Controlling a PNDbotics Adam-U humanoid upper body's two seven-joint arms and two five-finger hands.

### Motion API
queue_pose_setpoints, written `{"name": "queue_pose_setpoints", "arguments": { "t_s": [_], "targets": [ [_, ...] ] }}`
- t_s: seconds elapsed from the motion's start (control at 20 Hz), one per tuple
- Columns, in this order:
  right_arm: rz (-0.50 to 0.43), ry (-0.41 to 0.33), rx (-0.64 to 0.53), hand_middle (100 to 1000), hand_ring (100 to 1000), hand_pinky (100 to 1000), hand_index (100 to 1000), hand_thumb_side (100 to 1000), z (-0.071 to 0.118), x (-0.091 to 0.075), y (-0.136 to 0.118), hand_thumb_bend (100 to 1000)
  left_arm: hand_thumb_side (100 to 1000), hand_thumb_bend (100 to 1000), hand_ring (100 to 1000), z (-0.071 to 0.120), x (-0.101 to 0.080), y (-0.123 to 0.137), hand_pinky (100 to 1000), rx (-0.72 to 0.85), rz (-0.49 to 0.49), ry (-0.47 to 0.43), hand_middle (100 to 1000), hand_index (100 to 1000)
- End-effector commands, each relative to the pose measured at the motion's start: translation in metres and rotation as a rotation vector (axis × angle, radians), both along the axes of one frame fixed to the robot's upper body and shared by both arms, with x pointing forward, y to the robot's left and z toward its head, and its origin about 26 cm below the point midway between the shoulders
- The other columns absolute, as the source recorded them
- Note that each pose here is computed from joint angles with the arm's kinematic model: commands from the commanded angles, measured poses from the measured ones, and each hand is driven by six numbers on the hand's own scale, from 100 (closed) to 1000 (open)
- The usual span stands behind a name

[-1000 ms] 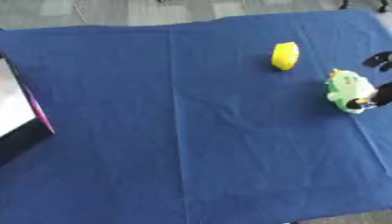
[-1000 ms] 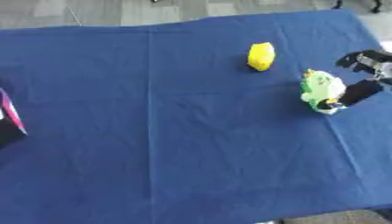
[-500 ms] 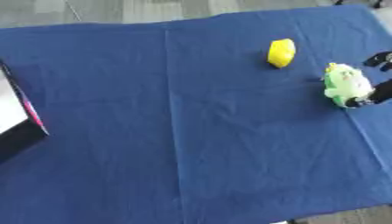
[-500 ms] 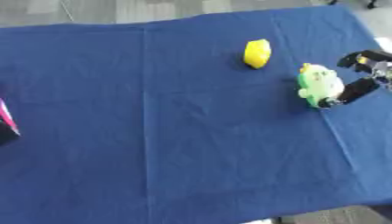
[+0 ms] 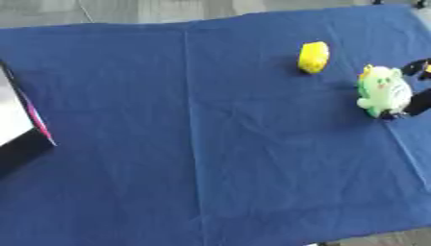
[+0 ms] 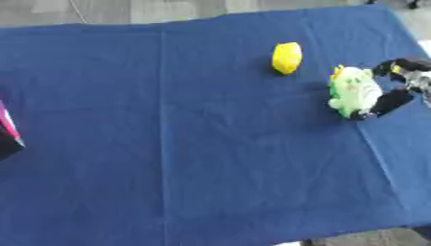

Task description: Pick up the objects with one hand, pass them to the other hand, and then place them into the box on the other side of the table.

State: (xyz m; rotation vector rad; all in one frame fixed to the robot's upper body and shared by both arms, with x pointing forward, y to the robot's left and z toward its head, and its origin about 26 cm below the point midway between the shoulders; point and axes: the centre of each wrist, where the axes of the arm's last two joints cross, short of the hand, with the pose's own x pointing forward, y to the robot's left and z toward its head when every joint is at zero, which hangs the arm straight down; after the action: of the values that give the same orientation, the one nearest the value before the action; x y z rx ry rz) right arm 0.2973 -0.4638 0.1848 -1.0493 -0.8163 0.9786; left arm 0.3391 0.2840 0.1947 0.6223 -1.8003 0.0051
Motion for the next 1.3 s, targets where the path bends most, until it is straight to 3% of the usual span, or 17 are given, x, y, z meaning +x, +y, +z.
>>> {"name": "queue_pose_setpoints", "arguments": {
  "t_s": [0.05, 0.45, 0.85, 1.3],
  "targets": [
    [0.026, -0.038, -0.019, 848, 879, 939, 872, 298, 0.013, 0.001, 0.001, 622, 928, 110, 723, 0.007, -0.001, 0.004, 897, 0.005, 0.014, -0.020, 744, 805],
    [0.061, -0.110, 0.067, 718, 841, 932, 754, 100, 0.011, 0.000, 0.007, 475, 932, 109, 725, 0.003, 0.000, 0.005, 898, 0.003, 0.023, -0.005, 744, 804],
    [0.043, -0.197, 0.153, 511, 762, 915, 586, 100, 0.011, -0.003, 0.011, 356, 927, 101, 725, 0.002, 0.001, 0.007, 897, 0.015, 0.032, 0.009, 738, 801],
    [0.066, -0.256, 0.213, 406, 715, 895, 474, 100, 0.015, -0.008, 0.027, 311, 924, 101, 725, 0.002, 0.001, 0.009, 897, 0.021, 0.035, 0.013, 725, 794]
  ]
}}
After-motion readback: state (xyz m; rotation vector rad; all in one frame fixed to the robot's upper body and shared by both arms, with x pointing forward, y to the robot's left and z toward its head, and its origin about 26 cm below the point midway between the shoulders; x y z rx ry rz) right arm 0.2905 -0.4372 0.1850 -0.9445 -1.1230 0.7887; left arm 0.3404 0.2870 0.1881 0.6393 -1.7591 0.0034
